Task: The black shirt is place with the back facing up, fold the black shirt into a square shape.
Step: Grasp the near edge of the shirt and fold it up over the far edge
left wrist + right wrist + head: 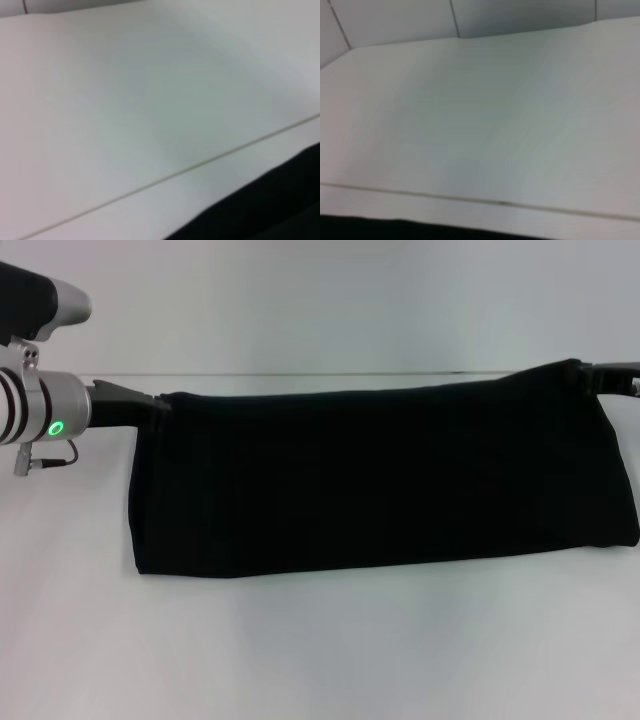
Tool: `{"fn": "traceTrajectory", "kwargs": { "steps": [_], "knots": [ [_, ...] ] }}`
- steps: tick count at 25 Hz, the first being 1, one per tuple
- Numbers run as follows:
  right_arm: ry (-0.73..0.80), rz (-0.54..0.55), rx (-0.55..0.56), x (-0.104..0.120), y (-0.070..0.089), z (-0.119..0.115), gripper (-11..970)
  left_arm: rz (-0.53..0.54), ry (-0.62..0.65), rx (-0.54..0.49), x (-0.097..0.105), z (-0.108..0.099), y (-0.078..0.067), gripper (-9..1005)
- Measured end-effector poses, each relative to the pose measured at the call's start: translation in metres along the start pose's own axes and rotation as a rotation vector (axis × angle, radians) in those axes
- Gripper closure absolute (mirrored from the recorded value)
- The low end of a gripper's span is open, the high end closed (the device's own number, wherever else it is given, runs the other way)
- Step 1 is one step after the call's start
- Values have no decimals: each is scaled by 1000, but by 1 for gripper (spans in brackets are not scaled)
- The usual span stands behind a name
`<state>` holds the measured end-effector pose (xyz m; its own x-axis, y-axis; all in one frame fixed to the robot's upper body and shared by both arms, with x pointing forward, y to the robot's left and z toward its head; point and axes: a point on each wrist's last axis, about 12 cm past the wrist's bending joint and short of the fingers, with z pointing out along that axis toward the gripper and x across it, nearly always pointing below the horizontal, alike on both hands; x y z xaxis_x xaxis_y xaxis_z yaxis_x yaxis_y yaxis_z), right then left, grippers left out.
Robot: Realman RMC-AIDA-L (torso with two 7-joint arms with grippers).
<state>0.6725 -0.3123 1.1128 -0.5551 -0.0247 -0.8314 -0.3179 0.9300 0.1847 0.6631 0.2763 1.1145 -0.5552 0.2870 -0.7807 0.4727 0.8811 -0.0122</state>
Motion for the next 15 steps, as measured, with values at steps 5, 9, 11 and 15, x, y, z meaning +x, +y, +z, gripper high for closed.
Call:
{"fn": "traceTrajectory", "kwargs": {
  "steps": [5,9,11,15],
  "knots": [
    [-19,-20,39,-11,4,7,928,0,-15,-24,-4,1,2,953],
    [-27,-30,55,-14,8,11,928,6,-26,-39,-9,2,2,951],
    [-26,-30,64,-14,10,13,929,7,-28,-40,-11,3,1,950],
    [-16,-39,75,-12,13,18,929,6,-29,-51,-11,7,0,949]
  ]
}}
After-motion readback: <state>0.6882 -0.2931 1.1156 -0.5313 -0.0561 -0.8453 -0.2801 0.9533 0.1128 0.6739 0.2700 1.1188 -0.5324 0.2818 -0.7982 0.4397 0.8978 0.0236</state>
